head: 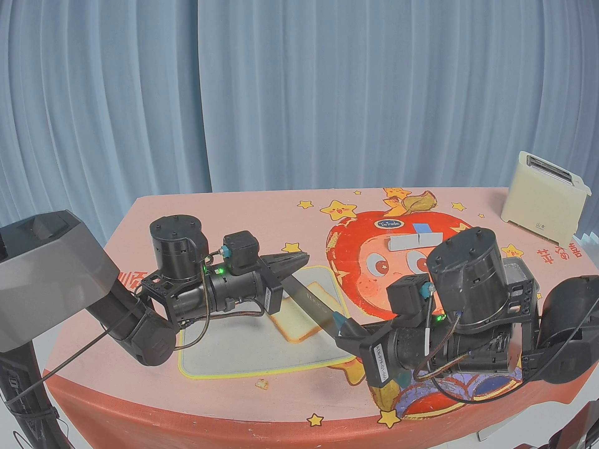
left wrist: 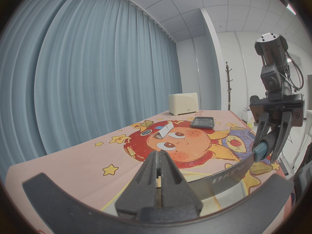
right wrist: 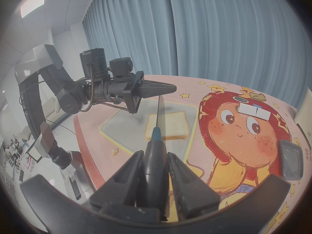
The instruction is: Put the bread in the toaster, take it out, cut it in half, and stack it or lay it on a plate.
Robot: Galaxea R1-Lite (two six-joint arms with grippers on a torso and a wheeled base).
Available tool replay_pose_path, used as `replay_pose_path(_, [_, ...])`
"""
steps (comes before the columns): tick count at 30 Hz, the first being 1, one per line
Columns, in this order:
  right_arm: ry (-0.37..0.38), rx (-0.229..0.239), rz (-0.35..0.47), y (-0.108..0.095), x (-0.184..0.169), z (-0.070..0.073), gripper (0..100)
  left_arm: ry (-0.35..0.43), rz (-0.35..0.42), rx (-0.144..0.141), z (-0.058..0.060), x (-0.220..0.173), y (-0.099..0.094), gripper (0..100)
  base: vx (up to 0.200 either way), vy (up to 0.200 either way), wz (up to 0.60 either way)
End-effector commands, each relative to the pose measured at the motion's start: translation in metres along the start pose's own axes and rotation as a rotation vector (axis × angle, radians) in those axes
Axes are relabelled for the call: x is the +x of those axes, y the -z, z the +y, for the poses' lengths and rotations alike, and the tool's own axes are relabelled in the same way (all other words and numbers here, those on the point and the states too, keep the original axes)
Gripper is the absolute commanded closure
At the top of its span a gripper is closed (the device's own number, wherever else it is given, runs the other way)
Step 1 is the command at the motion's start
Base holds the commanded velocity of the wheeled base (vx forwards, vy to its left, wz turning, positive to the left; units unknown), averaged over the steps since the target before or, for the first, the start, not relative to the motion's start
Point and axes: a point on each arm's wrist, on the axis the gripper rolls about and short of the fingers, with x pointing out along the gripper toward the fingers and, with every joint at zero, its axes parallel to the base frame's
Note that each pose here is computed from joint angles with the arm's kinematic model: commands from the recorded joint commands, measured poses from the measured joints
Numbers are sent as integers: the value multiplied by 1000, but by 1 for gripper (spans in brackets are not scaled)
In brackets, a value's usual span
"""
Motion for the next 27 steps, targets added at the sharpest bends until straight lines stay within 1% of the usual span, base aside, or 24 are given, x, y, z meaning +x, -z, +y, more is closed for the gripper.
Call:
replay_pose_path(1, [-1,0,-1,0,0,0,100,1,12,-5,1,2,5,100,0,0,0])
replay_pose_path(15, [1,-1,5,1,1,0,100,5,26,-11,-1,1,9,100,0,0,0])
replay_pose_path(18, [3,-1,8,2,1,0,100,8,47,-22,-1,4,17,100,0,0,0])
replay_pose_path(20, [5,-2,17,4,2,-1,100,9,52,-23,-1,5,20,100,0,0,0])
replay_pose_path(22, [4,-2,17,4,3,-1,100,10,59,-23,-1,6,23,100,0,0,0])
replay_pose_path(27, [7,-1,21,5,3,-1,100,11,63,-12,-1,6,24,100,0,0,0])
